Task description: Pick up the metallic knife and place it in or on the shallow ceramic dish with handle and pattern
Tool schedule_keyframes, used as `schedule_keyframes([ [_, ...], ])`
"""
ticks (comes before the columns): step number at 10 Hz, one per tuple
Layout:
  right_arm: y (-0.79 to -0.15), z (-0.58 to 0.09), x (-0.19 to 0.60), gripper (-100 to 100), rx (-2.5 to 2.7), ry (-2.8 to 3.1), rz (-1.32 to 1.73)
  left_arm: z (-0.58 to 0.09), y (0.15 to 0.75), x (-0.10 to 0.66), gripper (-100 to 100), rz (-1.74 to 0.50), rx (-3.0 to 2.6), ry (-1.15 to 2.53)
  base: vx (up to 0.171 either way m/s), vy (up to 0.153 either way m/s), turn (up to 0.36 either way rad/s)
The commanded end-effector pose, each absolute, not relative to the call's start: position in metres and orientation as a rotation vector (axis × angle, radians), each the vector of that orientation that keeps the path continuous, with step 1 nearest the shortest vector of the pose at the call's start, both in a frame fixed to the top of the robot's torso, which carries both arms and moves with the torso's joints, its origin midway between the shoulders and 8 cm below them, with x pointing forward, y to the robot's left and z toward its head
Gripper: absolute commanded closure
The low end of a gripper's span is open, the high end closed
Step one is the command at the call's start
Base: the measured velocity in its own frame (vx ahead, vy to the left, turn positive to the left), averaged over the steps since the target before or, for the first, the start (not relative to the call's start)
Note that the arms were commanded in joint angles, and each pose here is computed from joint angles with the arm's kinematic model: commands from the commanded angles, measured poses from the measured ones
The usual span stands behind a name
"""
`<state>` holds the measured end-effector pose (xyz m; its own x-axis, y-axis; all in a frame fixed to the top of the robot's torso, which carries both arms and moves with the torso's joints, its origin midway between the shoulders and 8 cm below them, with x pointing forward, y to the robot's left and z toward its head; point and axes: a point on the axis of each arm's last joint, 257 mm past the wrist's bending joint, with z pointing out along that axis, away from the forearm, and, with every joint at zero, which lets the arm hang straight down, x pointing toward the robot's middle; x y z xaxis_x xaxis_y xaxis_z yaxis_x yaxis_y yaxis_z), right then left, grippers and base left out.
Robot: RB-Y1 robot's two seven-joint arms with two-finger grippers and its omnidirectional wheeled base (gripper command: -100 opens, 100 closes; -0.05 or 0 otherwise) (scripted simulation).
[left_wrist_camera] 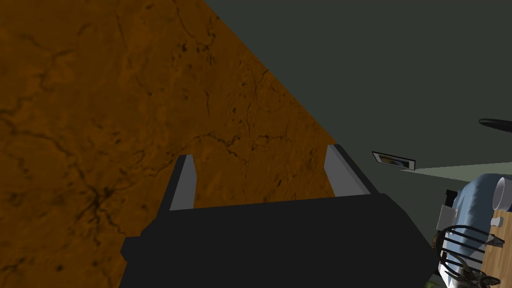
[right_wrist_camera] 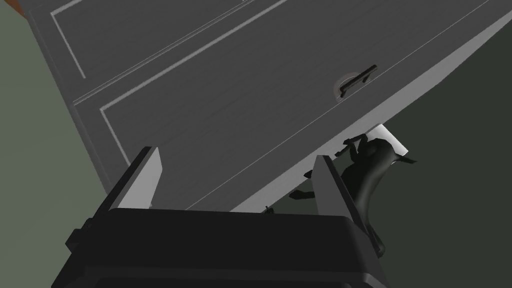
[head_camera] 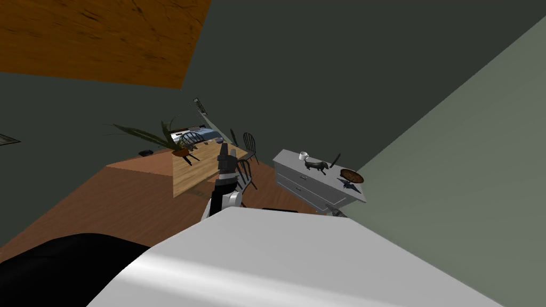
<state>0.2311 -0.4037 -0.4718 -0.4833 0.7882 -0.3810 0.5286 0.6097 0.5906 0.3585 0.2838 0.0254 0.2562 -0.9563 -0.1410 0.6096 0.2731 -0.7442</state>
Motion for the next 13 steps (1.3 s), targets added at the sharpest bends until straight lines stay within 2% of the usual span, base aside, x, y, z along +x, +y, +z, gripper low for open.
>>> schedule_keyframes([
  [1, -0.427, -0.476, 0.222, -100, 1.005, 2.234, 0.467, 0.025, 0.284, 0.359, 0, -1.163, -0.631, 0.662, 0.031, -0.02, 0.136],
  [5, -0.496, -0.47, 0.215, -100, 0.91, 2.314, 0.278, 0.025, 0.284, 0.359, 0, -1.163, -0.631, 0.662, 0.039, -0.031, 0.212],
  [13, -0.592, -0.424, 0.235, -100, 0.728, 2.354, 0.037, 0.025, 0.284, 0.358, 0, -1.163, -0.631, 0.662, 0.047, -0.055, 0.147],
])
